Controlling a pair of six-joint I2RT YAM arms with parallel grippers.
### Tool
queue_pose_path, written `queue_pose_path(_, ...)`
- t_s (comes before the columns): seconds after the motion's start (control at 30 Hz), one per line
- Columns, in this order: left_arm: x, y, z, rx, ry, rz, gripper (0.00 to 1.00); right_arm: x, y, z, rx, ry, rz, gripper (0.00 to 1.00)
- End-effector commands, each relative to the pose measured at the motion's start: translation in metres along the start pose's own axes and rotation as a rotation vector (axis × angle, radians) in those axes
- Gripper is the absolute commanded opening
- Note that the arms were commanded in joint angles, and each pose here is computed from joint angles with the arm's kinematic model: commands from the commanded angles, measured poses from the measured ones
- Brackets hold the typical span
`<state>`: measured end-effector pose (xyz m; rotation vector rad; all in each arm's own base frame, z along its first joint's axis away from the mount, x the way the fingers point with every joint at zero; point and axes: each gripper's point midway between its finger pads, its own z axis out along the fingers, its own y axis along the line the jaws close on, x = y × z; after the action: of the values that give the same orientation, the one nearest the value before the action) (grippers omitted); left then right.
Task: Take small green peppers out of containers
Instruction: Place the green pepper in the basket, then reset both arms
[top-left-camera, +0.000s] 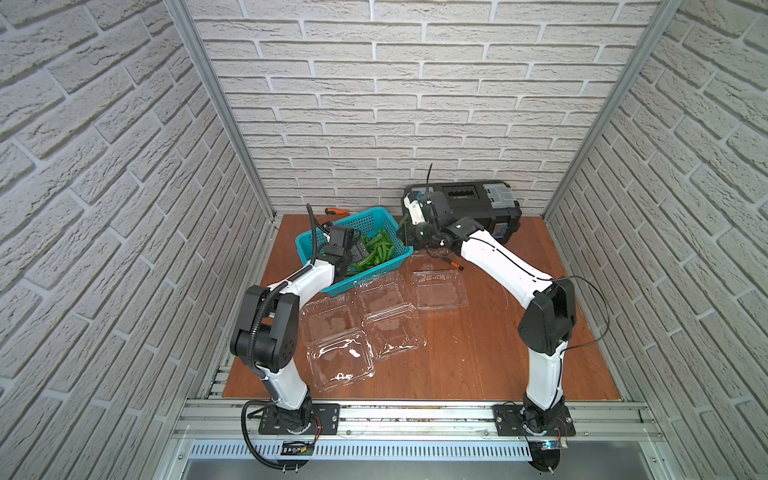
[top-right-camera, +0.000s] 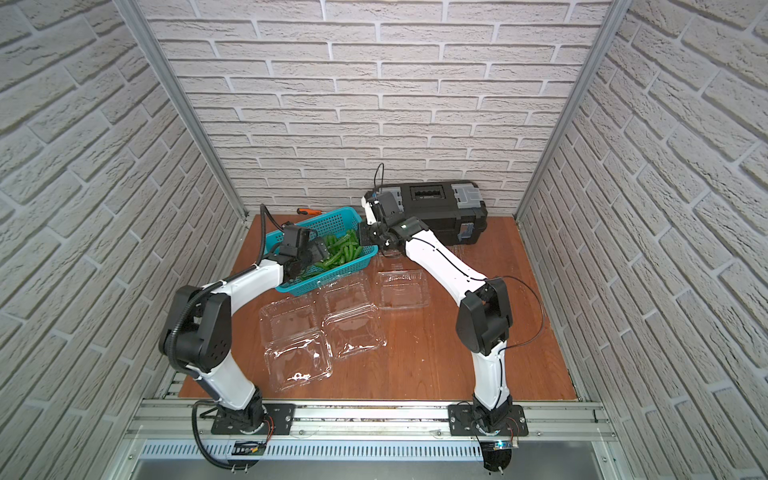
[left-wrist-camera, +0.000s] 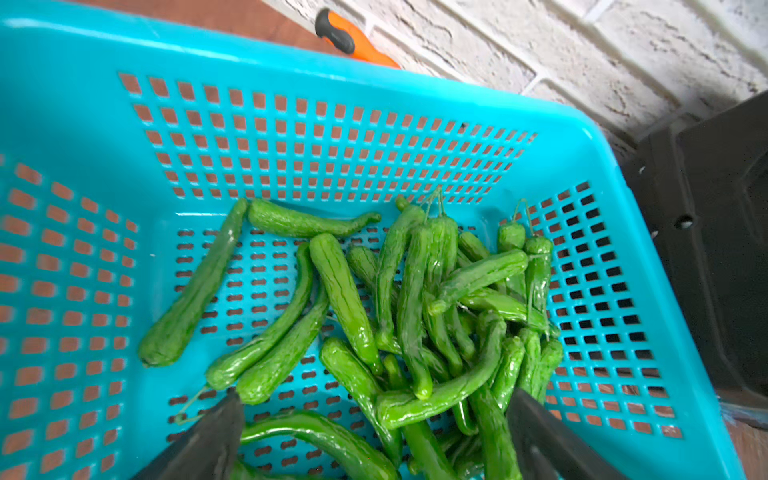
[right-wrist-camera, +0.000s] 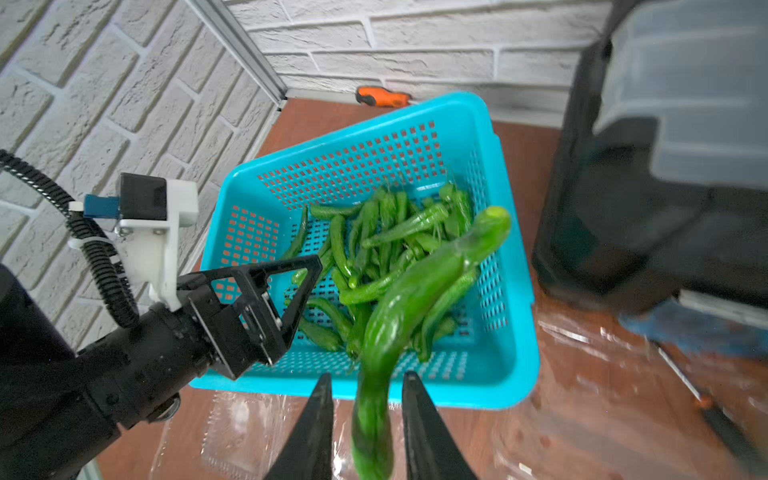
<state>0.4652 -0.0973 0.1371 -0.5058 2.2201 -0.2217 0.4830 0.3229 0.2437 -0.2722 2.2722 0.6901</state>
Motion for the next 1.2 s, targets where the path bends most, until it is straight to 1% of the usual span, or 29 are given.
queue_pose_path(0.0,-0.029,0.005,-0.019,-0.021,-0.115,0.025,0.98,0.001,-0.004,0.012,-0.031,-0.008,0.049,0.34)
queue_pose_path(0.07,-0.039,0.013,-0.029,-0.062,-0.168,0.047,0.98,0.002,-0.021,0.005,0.01,-0.022,0.072,0.34)
queue_pose_path(0.1,-0.046,0.02,-0.037,-0.094,-0.212,0.052,0.98,0.007,-0.034,0.003,0.043,-0.027,0.086,0.34)
queue_pose_path(0.13,-0.051,0.028,-0.044,-0.123,-0.252,0.06,0.98,0.003,-0.042,-0.012,0.073,-0.064,0.097,0.35)
queue_pose_path(0.23,-0.068,0.055,-0.074,-0.232,-0.407,0.102,0.98,0.015,-0.1,-0.044,0.251,-0.142,0.176,0.35)
queue_pose_path(0.3,-0.073,0.076,-0.092,-0.328,-0.484,0.146,0.98,0.03,-0.149,-0.078,0.408,-0.195,0.236,0.35)
queue_pose_path(0.33,-0.074,0.086,-0.099,-0.371,-0.501,0.169,0.98,0.038,-0.169,-0.094,0.484,-0.211,0.251,0.35)
queue_pose_path(0.4,-0.072,0.114,-0.112,-0.491,-0.522,0.192,0.98,0.059,-0.213,-0.135,0.679,-0.232,0.277,0.35)
queue_pose_path(0.5,-0.066,0.158,-0.128,-0.623,-0.503,0.178,0.98,0.082,-0.256,-0.186,0.903,-0.254,0.257,0.37)
queue_pose_path(0.57,-0.061,0.183,-0.138,-0.684,-0.493,0.155,0.98,0.096,-0.277,-0.21,1.027,-0.264,0.25,0.38)
queue_pose_path(0.63,-0.052,0.206,-0.143,-0.741,-0.48,0.163,0.98,0.107,-0.294,-0.217,1.098,-0.24,0.217,0.39)
queue_pose_path(0.7,-0.042,0.229,-0.146,-0.822,-0.463,0.16,0.98,0.12,-0.308,-0.209,1.143,-0.155,0.162,0.4)
queue_pose_path(0.73,-0.037,0.234,-0.144,-0.833,-0.443,0.166,0.98,0.126,-0.314,-0.205,1.164,-0.111,0.154,0.4)
queue_pose_path(0.8,-0.026,0.239,-0.133,-0.814,-0.399,0.187,0.98,0.139,-0.325,-0.193,1.189,-0.037,0.124,0.39)
queue_pose_path(0.83,-0.021,0.238,-0.125,-0.786,-0.381,0.207,0.98,0.14,-0.329,-0.189,1.196,-0.031,0.099,0.38)
queue_pose_path(0.87,-0.017,0.235,-0.115,-0.743,-0.372,0.231,0.98,0.14,-0.332,-0.188,1.216,-0.056,0.081,0.38)
queue_pose_path(0.9,-0.013,0.232,-0.106,-0.703,-0.368,0.25,0.98,0.138,-0.333,-0.185,1.193,-0.107,0.067,0.38)
queue_pose_path(0.93,-0.009,0.229,-0.098,-0.672,-0.361,0.269,0.98,0.14,-0.333,-0.18,1.161,-0.105,0.03,0.37)
queue_pose_path(0.97,-0.006,0.226,-0.09,-0.641,-0.361,0.288,0.98,0.142,-0.334,-0.18,1.163,-0.119,0.0,0.38)
queue_pose_path(1.0,-0.003,0.225,-0.084,-0.626,-0.358,0.299,0.98,0.147,-0.333,-0.179,1.147,-0.149,-0.014,0.37)
queue_pose_path(1.07,-0.005,0.218,-0.074,-0.589,-0.361,0.322,0.98,0.149,-0.326,-0.175,1.053,-0.255,-0.065,0.38)
queue_pose_path(1.1,-0.007,0.213,-0.068,-0.546,-0.365,0.341,0.98,0.15,-0.318,-0.175,0.991,-0.274,-0.077,0.38)
queue_pose_path(1.17,-0.011,0.198,-0.059,-0.46,-0.399,0.366,0.98,0.151,-0.311,-0.179,0.946,-0.329,-0.091,0.38)
